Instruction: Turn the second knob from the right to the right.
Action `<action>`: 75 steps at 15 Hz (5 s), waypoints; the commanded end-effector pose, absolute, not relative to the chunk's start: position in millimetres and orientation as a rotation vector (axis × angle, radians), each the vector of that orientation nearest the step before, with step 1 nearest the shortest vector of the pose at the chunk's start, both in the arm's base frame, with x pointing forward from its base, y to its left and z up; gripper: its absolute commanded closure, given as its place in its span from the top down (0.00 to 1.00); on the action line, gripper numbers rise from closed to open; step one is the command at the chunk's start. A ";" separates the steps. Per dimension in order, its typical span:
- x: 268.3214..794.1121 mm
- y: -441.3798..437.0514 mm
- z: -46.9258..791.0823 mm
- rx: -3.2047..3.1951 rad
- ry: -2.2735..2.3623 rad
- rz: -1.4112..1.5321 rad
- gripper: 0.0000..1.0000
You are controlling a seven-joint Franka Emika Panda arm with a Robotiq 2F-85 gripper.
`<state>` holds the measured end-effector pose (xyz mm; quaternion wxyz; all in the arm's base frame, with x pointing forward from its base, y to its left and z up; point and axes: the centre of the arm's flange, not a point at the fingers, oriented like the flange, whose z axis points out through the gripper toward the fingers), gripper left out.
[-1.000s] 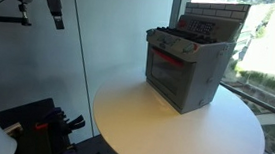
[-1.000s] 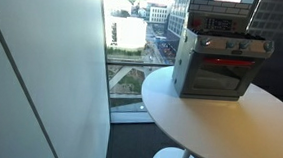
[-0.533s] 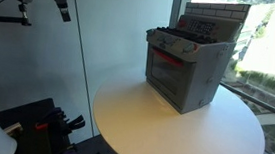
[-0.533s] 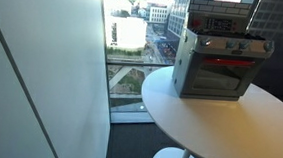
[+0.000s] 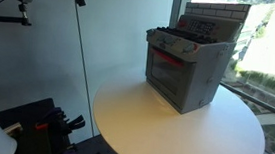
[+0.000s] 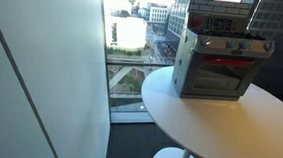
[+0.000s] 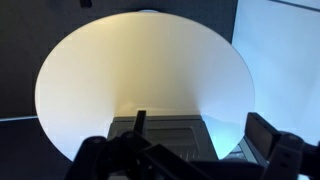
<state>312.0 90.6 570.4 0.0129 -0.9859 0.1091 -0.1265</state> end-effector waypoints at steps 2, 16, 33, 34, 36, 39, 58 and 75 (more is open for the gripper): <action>355.0 84.1 602.4 -3.066 0.435 -0.457 1.00; 462.3 39.2 602.6 -2.967 0.712 -0.689 1.00; 490.3 0.3 581.2 -2.867 0.863 -0.728 1.00; 493.8 -3.1 578.4 -2.856 0.885 -0.737 1.00; 501.6 -9.3 572.6 -2.839 0.916 -0.746 1.00; 516.7 -17.6 558.1 -2.810 0.958 -0.753 1.00; 598.2 -20.7 476.9 -2.678 1.058 -0.805 1.00; 624.0 -7.6 452.7 -2.604 1.019 -0.860 1.00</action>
